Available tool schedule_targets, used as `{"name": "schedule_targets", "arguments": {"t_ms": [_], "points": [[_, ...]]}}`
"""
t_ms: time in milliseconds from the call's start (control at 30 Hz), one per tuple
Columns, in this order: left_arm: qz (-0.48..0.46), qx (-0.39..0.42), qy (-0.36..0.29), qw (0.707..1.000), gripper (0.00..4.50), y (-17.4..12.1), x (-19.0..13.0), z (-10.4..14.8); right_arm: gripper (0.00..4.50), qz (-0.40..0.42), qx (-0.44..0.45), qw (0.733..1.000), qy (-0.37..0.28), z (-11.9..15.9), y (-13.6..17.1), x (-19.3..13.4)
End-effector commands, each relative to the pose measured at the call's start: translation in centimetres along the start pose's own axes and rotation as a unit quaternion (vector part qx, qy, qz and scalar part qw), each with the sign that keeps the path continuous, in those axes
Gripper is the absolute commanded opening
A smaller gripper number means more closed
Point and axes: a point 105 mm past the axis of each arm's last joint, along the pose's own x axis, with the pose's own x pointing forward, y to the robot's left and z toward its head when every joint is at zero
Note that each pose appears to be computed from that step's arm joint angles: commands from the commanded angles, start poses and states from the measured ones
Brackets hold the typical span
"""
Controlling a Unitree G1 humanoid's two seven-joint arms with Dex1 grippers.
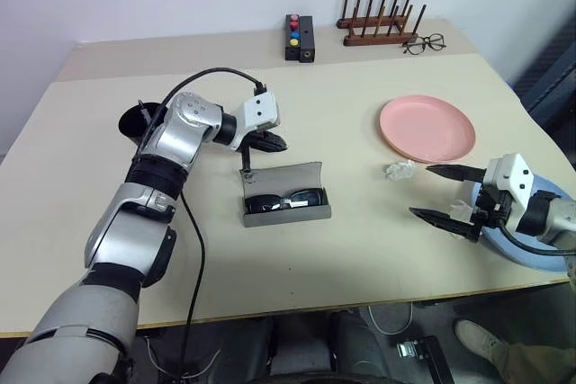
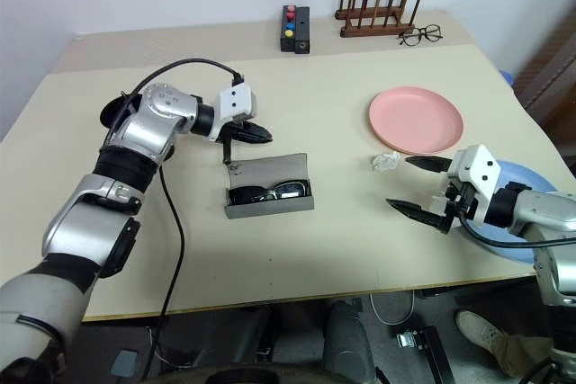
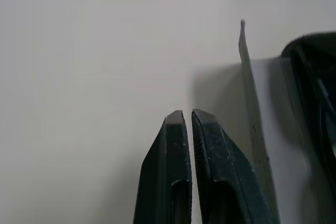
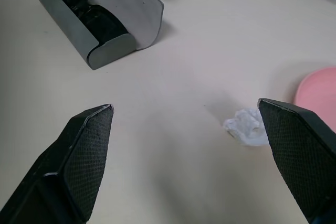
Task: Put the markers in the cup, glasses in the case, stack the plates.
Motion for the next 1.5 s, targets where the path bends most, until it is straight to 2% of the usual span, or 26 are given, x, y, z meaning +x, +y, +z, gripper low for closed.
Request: {"name": "schedule_targets", "arguments": {"t_ms": [33,233,600,833,900,1100,1233,1300,1400,1500], "points": [[-0.01,0.031,0.023,0.999,0.02,-0.5,-0.2,-0.6,4.5,-0.005,-0.013,1.0,-0.015,0.8,-0.1,-0.1],[-0.055,0.033,0.032,0.997,0.02,-2.3,-0.9,-1.5,4.5,-0.005,-0.013,1.0,-0.015,0.8,-0.1,-0.1],[-0.113,0.03,0.015,0.993,0.02,-5.5,-2.6,-0.6,4.5,-0.003,-0.01,1.0,-0.016,0.7,-0.1,0.1],[-0.138,0.028,0.04,0.989,0.02,-8.1,-1.7,-2.3,4.5,-0.003,-0.009,1.0,-0.016,0.6,-0.1,0.3],[-0.134,0.039,0.049,0.989,0.02,-8.0,-1.8,-2.5,4.5,-0.002,-0.009,1.0,-0.015,0.6,-0.2,0.2],[-0.088,0.039,-0.005,0.995,0.02,-5.8,-1.7,0.5,4.5,-0.005,-0.009,1.0,-0.011,0.5,-0.3,0.0],[-0.109,0.042,0.036,0.992,0.02,-7.3,-1.1,-2.3,4.5,-0.015,-0.008,1.0,-0.009,0.5,-0.5,-0.2],[-0.085,0.057,0.042,0.994,0.02,-6.8,-1.0,-2.8,4.5,-0.021,-0.008,1.0,-0.011,0.6,-0.6,-0.3],[0.017,0.037,-0.034,0.999,0.02,-3.5,-1.4,-0.2,4.5,-0.054,-0.008,0.998,-0.023,1.6,-1.4,-0.9],[0.038,0.028,-0.099,0.994,0.91,-2.5,-2.5,2.1,4.5,-0.09,-0.008,0.995,-0.03,2.5,-2.3,-1.6]]}}
